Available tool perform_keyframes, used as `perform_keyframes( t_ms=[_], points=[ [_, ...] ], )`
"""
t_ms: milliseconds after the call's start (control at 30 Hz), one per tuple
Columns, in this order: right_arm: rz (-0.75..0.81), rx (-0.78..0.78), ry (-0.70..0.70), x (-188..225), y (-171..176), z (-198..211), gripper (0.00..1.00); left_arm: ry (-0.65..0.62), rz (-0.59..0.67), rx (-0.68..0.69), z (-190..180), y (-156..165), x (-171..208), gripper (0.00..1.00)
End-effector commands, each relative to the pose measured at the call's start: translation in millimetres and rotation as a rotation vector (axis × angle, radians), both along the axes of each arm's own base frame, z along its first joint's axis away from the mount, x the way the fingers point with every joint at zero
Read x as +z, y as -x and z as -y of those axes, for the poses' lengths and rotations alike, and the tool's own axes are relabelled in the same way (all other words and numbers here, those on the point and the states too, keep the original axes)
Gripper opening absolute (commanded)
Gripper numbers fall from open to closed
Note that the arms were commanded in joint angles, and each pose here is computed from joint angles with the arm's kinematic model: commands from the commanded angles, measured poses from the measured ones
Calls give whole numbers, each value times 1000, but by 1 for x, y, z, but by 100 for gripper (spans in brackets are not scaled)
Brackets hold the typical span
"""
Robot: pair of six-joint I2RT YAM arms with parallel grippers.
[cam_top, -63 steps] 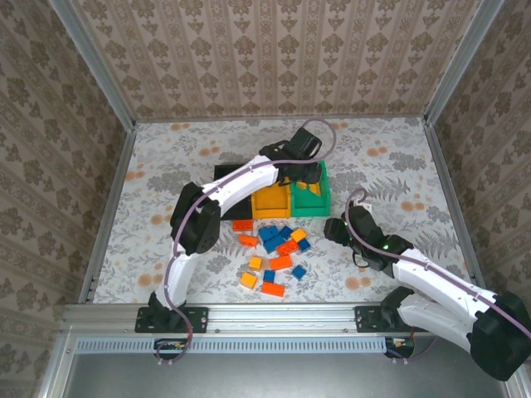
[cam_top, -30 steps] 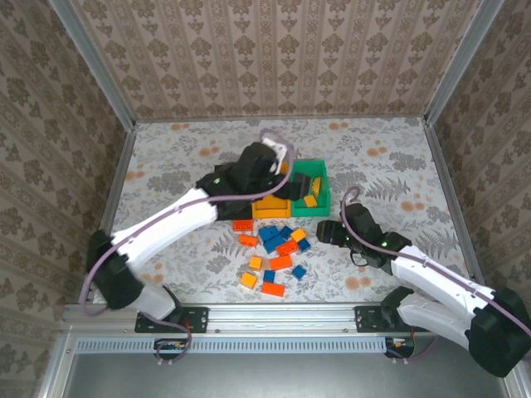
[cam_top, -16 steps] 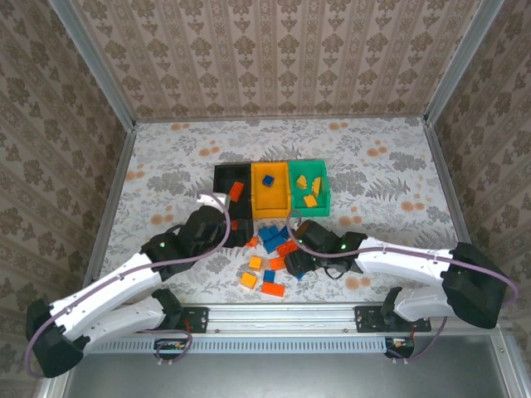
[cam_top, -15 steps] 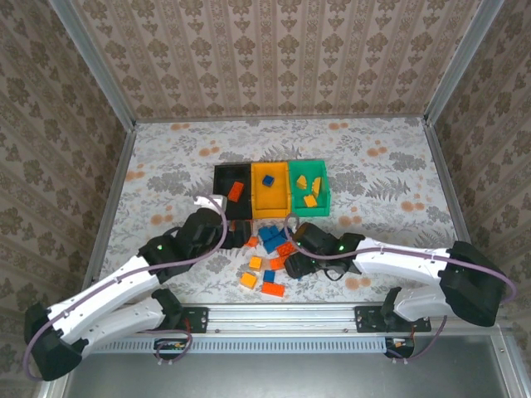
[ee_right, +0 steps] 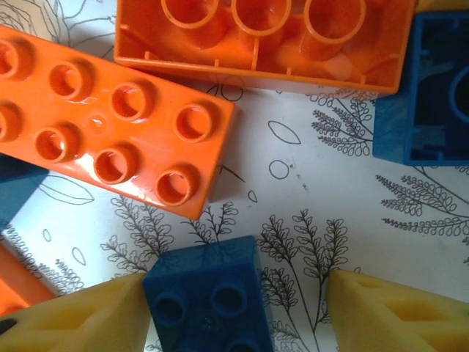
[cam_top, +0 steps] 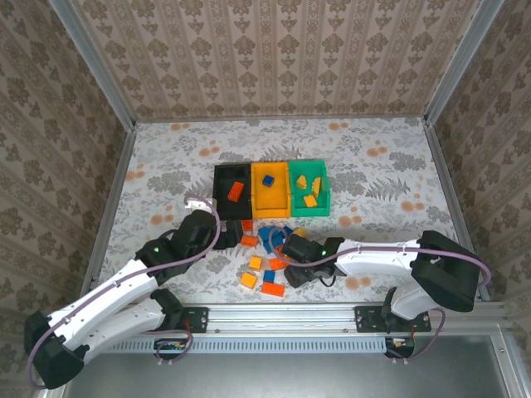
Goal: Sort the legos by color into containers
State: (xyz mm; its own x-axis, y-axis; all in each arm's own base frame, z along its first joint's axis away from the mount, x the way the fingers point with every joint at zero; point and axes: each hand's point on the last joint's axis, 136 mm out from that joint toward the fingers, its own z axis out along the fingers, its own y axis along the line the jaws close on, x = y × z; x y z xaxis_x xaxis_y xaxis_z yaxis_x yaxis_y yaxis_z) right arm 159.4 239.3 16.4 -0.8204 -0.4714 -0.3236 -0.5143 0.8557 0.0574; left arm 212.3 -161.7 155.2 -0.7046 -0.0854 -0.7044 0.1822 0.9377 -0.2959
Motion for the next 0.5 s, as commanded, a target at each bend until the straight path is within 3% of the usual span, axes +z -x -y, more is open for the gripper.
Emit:
perform_keyframes(
  t_ms=[0,267,467],
  points=[
    [41,-4,29,1,-8,-3,60,10,-33,17,-2,1,-7,100],
    [68,-10,6,9,-9,1,34,25,-35,27,-4,2,-9,100],
    [191,-15,-99,68,-27,-9,29,22,-46,33,-7,4,-14,100]
  ],
)
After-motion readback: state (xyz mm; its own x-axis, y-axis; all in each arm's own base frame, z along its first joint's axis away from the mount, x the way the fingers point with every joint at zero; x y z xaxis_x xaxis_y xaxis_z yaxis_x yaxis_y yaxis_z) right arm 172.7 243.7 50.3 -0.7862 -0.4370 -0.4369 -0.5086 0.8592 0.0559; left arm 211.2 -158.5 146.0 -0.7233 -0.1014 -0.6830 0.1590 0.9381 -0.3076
